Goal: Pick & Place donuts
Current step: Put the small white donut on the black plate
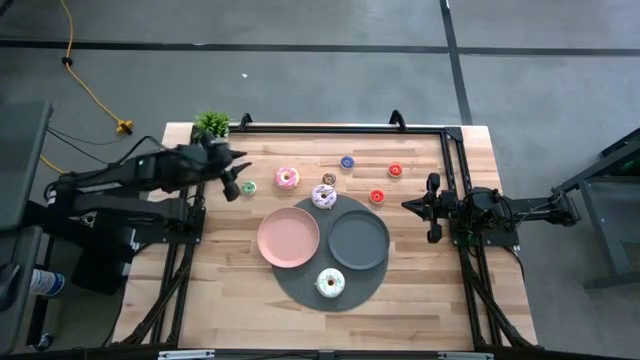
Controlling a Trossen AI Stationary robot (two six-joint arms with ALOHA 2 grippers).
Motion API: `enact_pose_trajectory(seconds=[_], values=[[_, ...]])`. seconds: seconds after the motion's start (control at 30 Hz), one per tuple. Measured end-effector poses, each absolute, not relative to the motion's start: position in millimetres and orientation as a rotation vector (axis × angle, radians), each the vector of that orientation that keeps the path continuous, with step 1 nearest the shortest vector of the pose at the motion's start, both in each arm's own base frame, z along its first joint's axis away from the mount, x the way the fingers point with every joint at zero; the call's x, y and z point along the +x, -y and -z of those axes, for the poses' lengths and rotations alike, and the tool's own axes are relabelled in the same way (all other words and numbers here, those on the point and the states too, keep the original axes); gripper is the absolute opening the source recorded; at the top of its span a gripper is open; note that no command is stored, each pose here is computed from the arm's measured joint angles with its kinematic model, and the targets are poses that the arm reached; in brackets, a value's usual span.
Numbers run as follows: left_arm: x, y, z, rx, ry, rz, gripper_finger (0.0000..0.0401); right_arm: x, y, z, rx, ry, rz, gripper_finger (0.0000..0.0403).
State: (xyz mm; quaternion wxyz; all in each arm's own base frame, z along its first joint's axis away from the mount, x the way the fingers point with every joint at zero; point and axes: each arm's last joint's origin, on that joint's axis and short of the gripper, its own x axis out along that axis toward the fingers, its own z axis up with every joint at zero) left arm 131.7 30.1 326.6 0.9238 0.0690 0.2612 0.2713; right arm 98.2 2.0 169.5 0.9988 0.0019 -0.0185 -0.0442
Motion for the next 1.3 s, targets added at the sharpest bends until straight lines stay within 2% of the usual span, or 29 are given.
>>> enact_pose_trajectory(seconds=[0.2, 0.47, 0.77, 1.3], values=[[151, -32, -321, 0.173, -0.830, -0.520, 0.0124, 98, -2, -169, 0.004, 0.037, 0.088, 0.0000], [172, -8, -295, 0.143, -1.077, -0.442, 0.0124, 98, -2, -169, 0.003, 0.037, 0.088, 0.0000], [174, 31, -270, 0.139, -1.216, -0.566, 0.0124, 98, -2, -169, 0.003, 0.037, 0.088, 0.0000], [197, 48, -172, 0.451, -1.579, -0.735, 0.0124, 98, -2, -170, 0.004, 0.043, 0.089, 0.0000]])
